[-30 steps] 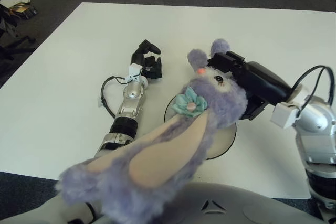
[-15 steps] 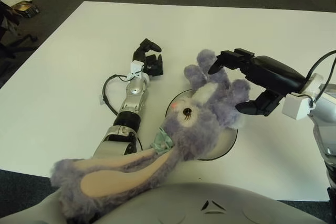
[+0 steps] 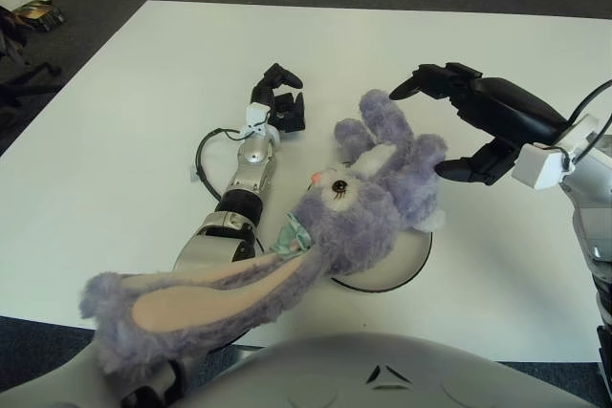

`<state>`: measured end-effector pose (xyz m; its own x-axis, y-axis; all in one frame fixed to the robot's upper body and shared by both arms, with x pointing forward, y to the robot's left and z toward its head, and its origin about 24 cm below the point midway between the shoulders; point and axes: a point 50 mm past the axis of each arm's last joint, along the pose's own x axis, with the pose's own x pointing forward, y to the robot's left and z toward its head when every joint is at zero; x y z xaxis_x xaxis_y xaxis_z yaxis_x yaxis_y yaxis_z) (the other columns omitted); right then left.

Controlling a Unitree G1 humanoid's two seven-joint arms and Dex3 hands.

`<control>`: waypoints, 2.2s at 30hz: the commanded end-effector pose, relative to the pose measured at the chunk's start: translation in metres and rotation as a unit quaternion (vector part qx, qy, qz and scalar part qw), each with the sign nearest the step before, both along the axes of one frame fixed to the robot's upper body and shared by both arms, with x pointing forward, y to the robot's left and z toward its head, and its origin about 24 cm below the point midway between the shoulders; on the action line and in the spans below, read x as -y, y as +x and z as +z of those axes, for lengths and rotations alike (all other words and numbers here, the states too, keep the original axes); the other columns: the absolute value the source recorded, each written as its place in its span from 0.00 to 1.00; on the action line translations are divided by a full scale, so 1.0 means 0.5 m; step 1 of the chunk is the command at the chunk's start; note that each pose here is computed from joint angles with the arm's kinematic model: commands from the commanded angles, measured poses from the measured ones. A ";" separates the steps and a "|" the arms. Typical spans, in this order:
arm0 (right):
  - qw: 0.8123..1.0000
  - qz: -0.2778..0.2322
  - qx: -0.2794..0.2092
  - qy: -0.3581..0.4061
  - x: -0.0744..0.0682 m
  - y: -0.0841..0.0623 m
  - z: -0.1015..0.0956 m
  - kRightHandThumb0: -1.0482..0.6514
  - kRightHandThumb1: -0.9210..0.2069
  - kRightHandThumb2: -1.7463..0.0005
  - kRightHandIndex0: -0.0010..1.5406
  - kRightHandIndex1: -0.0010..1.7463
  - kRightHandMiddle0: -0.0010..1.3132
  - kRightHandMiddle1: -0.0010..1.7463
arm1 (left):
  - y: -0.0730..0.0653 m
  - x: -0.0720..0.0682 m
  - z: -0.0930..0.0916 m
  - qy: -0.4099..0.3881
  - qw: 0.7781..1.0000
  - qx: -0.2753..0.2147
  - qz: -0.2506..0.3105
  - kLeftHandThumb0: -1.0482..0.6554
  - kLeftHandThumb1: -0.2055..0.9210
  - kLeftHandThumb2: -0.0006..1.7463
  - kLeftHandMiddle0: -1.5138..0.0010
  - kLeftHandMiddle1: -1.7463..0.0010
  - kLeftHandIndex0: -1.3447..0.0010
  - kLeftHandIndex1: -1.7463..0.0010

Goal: Put the doll into the plate.

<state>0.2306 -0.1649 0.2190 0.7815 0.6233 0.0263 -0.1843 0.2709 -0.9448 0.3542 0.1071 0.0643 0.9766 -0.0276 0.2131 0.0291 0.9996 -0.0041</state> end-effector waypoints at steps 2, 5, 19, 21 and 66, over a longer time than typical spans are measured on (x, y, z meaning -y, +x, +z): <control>1.000 -0.007 0.028 -0.002 0.005 0.010 0.009 0.44 0.61 0.37 0.09 0.18 0.00 0.48 | 0.012 0.003 0.020 0.011 1.000 0.016 -0.002 0.34 0.44 0.77 0.19 0.00 0.54 0.00; 0.999 -0.008 0.033 0.002 0.007 0.016 0.007 0.32 0.50 0.47 0.12 0.18 0.00 0.45 | 0.017 0.005 0.025 0.010 1.000 0.016 -0.002 0.34 0.45 0.76 0.20 0.00 0.54 0.00; 0.999 -0.016 0.044 0.011 0.015 0.034 0.005 0.20 0.39 0.57 0.16 0.18 0.00 0.42 | 0.027 0.011 0.038 0.002 1.000 0.019 -0.006 0.34 0.46 0.76 0.21 0.00 0.55 0.00; 0.998 -0.019 0.049 0.019 0.019 0.036 0.005 0.20 0.39 0.58 0.16 0.18 0.00 0.42 | 0.029 0.012 0.041 0.000 1.000 0.021 -0.008 0.34 0.46 0.76 0.21 0.00 0.55 0.00; 0.918 -0.277 0.135 0.250 0.108 0.156 -0.056 0.52 0.74 0.29 0.19 0.48 0.11 0.69 | 0.056 0.006 0.079 0.019 1.000 0.022 -0.011 0.34 0.46 0.76 0.19 0.00 0.54 0.00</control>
<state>0.3044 -0.2131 0.1899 0.8977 0.0660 0.4357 0.3038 0.6234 -0.7204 0.3780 0.1045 0.0990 0.9638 -0.0514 0.2615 0.0459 0.9986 0.0273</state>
